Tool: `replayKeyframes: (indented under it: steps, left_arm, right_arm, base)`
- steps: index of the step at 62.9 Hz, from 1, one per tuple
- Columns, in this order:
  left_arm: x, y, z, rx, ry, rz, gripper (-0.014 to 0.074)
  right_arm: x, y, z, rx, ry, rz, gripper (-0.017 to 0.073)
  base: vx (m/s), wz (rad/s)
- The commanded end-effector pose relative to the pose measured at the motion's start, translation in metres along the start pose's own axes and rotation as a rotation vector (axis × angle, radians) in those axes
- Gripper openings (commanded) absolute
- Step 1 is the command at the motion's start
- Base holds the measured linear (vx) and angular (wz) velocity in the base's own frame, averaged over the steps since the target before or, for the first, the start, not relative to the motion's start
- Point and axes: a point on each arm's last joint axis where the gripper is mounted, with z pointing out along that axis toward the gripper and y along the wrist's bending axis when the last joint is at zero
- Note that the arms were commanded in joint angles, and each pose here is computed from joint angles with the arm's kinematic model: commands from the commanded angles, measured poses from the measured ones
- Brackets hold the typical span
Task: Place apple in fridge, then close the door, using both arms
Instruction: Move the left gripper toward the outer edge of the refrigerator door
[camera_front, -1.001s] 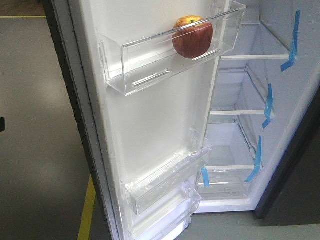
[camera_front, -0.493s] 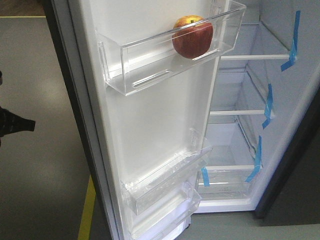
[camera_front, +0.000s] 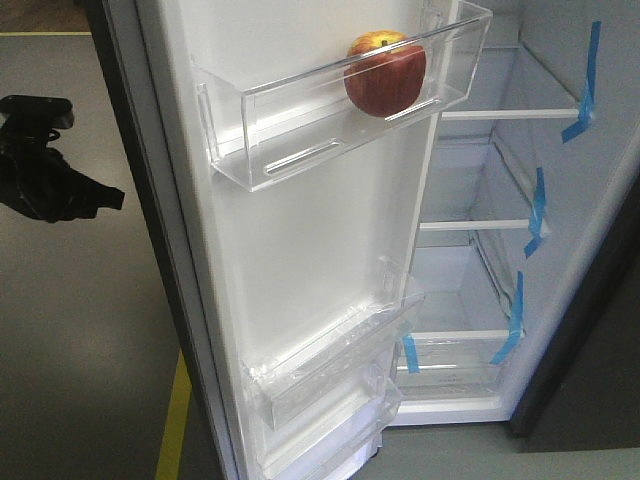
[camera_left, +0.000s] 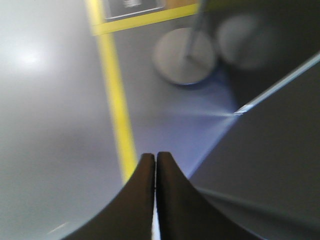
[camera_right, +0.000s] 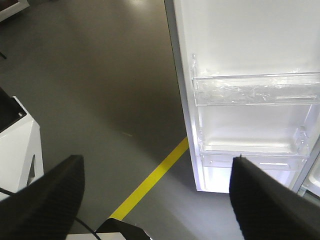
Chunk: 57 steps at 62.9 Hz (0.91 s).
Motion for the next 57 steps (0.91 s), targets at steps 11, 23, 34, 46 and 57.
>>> replayKeyframes:
  steps: [11, 23, 34, 46, 57]
  left_arm:
    - [-0.044, -0.018, -0.004, 0.234, -0.136, -0.052, -0.0006]
    - [-0.051, -0.032, -0.004, 0.411, -0.176, -0.084, -0.0006]
    - [-0.049, -0.043, -0.009, 0.551, -0.164, -0.051, -0.0006]
    - [-0.044, -0.054, -0.014, 0.614, -0.117, -0.030, -0.0006]
    - [-0.045, -0.082, -0.032, 0.651, -0.132, 0.036, -0.0006]
  right_arm:
    - [-0.011, 0.001, -0.003, -0.004, -0.067, 0.003, 0.0579]
    - [-0.011, 0.001, -0.003, -0.004, -0.067, 0.003, 0.0579]
    - [-0.011, 0.001, -0.003, -0.004, -0.067, 0.003, 0.0579]
    - [-0.011, 0.001, -0.003, -0.004, -0.067, 0.003, 0.0579]
    - [-0.011, 0.001, -0.003, -0.006, -0.066, 0.004, 0.0579]
  base:
    - [0.00, 0.00]
    - [0.00, 0.00]
    - [0.00, 0.00]
    - [0.00, 0.00]
    - [0.00, 0.00]
